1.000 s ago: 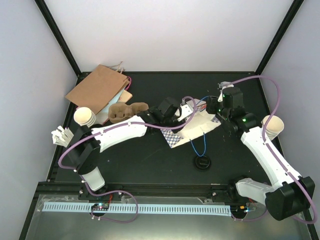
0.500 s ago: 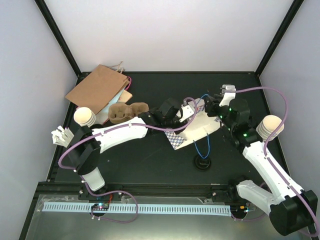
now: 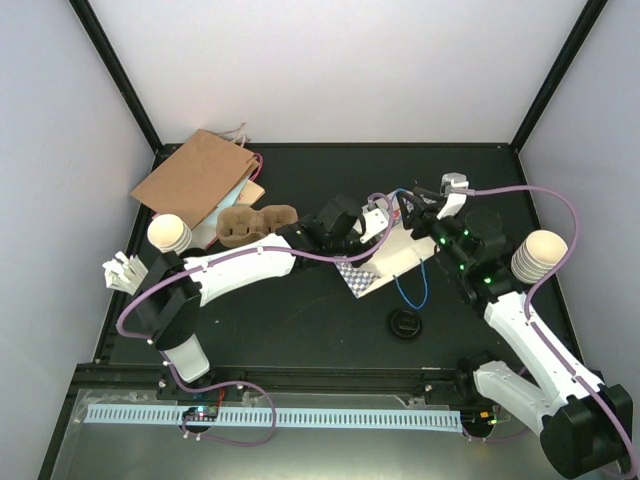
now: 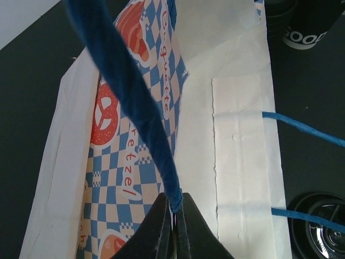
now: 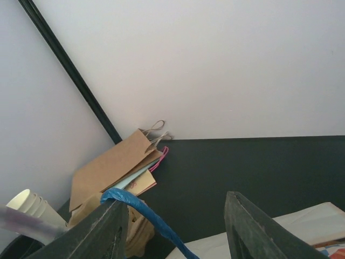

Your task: Pack the takeout coffee

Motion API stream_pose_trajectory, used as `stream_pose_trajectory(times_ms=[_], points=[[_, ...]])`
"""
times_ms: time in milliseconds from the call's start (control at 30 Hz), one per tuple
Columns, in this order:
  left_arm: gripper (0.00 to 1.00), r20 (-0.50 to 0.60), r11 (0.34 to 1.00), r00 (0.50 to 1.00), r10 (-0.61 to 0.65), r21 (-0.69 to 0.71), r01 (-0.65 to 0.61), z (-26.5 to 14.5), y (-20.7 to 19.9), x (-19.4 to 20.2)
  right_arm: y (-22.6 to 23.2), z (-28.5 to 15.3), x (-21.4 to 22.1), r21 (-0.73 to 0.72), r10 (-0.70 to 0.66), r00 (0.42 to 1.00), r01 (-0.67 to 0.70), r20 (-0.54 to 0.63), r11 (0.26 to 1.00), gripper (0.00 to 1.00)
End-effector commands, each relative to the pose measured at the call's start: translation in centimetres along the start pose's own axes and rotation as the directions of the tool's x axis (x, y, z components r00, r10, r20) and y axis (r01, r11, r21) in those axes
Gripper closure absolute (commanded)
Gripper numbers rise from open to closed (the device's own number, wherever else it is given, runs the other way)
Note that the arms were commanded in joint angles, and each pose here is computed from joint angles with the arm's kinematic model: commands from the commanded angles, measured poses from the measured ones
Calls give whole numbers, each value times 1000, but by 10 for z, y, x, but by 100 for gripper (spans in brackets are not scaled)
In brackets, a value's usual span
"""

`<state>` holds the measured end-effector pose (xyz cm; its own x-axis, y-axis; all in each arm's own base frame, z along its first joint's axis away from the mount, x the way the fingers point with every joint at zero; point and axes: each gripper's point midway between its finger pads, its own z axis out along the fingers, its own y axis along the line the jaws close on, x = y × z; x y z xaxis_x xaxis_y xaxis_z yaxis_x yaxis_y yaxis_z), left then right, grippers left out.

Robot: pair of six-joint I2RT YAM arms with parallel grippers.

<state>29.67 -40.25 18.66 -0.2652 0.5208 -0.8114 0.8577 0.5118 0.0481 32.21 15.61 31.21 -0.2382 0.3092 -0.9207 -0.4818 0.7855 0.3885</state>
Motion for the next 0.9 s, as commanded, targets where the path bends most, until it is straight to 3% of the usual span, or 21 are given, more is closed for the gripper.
stream_pose_trajectory(times_ms=[0, 200, 467, 633, 700, 800, 867], points=[[98, -104, 998, 994, -21, 51, 27, 10, -13, 34, 34, -19, -61, -133, 52, 976, -24, 213, 991, 49], [99, -116, 998, 992, -41, 51, 47, 16, -15, 42, 35, -18, -65, -142, 95, 973, -66, 209, 988, 46], [98, -114, 998, 992, -58, -37, 54, 14, 1, 31, -7, -17, -21, 144, 162, 986, -155, -41, 977, 35], [99, -99, 998, 993, -57, -39, 53, 17, 2, 26, -17, -38, -5, 246, 255, 962, -226, -93, 943, 31], [98, -92, 998, 994, -59, -37, 56, 18, 2, 25, -21, -50, -3, 293, 325, 943, -291, -76, 911, 23], [98, -82, 998, 995, -64, -27, 62, 19, 0, 23, -24, -64, 0, 340, 455, 890, -416, -38, 843, 23], [98, -74, 998, 995, -66, -27, 64, 19, 0, 21, -23, -69, 2, 358, 566, 824, -527, -6, 771, 23]])
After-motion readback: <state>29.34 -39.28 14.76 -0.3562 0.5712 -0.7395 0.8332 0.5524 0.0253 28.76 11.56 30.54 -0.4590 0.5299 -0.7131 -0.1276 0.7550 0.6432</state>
